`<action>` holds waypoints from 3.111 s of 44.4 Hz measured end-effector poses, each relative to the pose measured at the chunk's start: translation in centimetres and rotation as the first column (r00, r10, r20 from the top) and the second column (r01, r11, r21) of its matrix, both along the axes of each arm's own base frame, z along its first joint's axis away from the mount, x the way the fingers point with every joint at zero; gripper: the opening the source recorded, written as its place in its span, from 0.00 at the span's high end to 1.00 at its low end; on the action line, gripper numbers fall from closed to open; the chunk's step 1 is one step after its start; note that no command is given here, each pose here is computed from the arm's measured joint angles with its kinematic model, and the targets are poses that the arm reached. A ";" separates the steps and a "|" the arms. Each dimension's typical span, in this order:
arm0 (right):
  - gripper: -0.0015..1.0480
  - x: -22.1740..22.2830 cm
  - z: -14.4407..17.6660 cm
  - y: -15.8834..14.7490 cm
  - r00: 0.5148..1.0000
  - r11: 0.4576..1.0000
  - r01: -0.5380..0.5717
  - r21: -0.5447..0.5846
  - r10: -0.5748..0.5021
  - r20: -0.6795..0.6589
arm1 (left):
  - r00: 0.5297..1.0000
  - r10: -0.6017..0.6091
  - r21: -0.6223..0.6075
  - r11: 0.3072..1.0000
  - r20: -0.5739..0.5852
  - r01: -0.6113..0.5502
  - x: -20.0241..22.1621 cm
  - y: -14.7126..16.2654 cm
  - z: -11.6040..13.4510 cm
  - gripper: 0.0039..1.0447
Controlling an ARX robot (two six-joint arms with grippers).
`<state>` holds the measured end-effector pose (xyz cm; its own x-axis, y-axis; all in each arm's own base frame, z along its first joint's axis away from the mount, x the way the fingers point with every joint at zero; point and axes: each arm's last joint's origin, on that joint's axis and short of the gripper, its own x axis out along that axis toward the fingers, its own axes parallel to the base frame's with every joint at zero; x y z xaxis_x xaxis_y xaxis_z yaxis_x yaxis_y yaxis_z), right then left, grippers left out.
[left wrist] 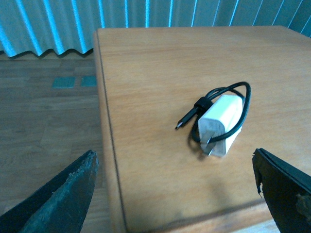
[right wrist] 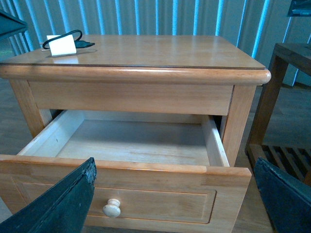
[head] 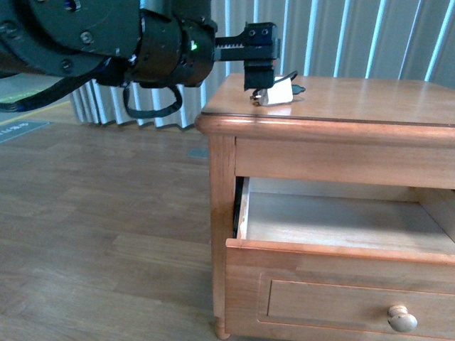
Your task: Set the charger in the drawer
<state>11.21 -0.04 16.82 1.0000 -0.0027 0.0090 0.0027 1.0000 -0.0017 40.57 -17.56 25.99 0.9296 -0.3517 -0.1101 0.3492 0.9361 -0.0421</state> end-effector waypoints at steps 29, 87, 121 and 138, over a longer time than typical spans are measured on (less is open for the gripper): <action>0.08 0.0 0.0 0.0 1.000 1.000 0.000 0.000 0.000 0.000 | 0.992 -0.113 -0.047 0.993 -0.049 0.111 7.5 -4.5 -2.3 0.06; 0.08 0.0 0.0 0.0 1.000 1.000 0.000 0.000 0.000 0.000 | 0.960 -0.281 -0.123 0.953 -0.010 0.277 -6.5 -7.1 0.3 0.77; 0.08 0.0 0.0 0.0 1.000 1.000 0.000 0.000 0.000 0.000 | 0.954 -0.263 -0.092 0.963 -0.143 0.252 -7.2 -7.7 -4.5 0.33; 0.08 0.0 0.0 0.0 1.000 1.000 0.000 0.000 0.000 0.000 | 0.998 -0.065 -0.065 0.996 0.022 0.066 -9.7 -3.4 0.9 0.06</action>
